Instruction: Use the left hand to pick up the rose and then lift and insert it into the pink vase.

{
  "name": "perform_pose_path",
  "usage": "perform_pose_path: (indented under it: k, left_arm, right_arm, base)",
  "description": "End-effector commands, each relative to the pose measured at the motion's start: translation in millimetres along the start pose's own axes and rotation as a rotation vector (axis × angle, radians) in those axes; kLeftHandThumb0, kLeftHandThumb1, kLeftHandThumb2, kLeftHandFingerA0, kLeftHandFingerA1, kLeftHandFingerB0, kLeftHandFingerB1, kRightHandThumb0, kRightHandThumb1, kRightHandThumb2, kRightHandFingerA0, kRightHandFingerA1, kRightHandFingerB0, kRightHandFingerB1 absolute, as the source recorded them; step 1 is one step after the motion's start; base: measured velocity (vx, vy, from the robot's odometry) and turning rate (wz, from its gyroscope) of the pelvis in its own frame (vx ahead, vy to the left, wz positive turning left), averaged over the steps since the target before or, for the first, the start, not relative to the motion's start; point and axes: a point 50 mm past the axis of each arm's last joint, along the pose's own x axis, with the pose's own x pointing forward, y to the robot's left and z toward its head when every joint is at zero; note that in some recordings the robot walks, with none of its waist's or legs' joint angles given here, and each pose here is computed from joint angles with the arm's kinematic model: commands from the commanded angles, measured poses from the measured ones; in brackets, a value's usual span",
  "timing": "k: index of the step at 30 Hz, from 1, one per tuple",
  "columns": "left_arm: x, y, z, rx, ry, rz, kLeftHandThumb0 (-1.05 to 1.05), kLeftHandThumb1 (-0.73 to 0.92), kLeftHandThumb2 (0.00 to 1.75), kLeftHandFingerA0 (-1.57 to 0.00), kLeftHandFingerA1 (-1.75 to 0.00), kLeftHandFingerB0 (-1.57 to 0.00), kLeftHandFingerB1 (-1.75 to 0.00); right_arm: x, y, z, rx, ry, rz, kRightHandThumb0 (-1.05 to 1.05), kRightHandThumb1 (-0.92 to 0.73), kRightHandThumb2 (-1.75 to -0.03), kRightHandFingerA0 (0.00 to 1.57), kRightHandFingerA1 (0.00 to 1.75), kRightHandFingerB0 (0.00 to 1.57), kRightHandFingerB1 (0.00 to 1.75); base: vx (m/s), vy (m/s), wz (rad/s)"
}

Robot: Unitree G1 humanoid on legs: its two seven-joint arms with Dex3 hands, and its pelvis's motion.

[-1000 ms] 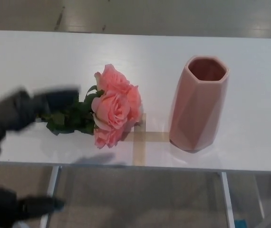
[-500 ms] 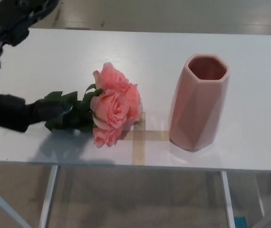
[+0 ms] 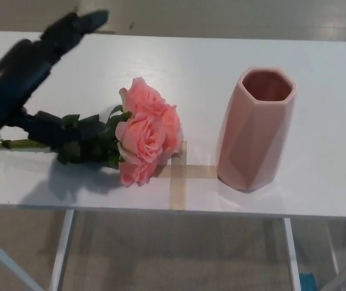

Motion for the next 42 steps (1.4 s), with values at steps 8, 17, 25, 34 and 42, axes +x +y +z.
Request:
perform_pose_path:
  k: [8, 17, 25, 34, 42]
  left_arm:
    - [17, -12, -36, 0.211, 0.364, -0.197, -0.47, 0.33, 0.69, 0.00, -0.10, -0.01, -0.20]
    - [27, -18, -39, 0.233, 0.428, -0.242, -0.47, 0.33, 0.67, 0.00, -0.06, 0.00, -0.15]
    - [28, -33, -38, 0.252, 0.411, -0.248, -0.48, 0.33, 0.68, 0.00, -0.06, 0.00, -0.15]
    - [33, -52, -46, 0.249, 0.425, -0.253, -0.44, 0.32, 0.68, 0.00, -0.10, 0.00, -0.19]
    - [31, -67, -60, 0.322, 0.480, -0.283, -0.42, 0.31, 0.68, 0.00, -0.15, 0.00, -0.21]
  right_arm:
    - [-3, 0, -10, 0.000, 0.022, -0.019, -0.23, -0.56, -0.56, 0.74, 0.51, 0.57, 0.43]
    - [-2, 1, -9, -0.005, 0.015, -0.015, -0.23, -0.56, -0.56, 0.75, 0.51, 0.58, 0.44]
    - [-2, 2, -7, -0.005, 0.017, -0.011, -0.24, -0.56, -0.56, 0.72, 0.50, 0.59, 0.44]
    - [-1, 3, -3, 0.024, 0.005, -0.004, -0.23, -0.56, -0.56, 0.71, 0.50, 0.59, 0.44]
    - [-1, 3, -3, 0.010, 0.005, 0.000, -0.22, -0.56, -0.56, 0.71, 0.50, 0.59, 0.44]
  base:
    - [0.00, 0.000, 0.00]
    - [0.00, 0.000, 0.00]
    - [0.00, 0.000, 0.00]
    - [0.00, 0.000, 0.00]
    - [0.00, 0.000, 0.00]
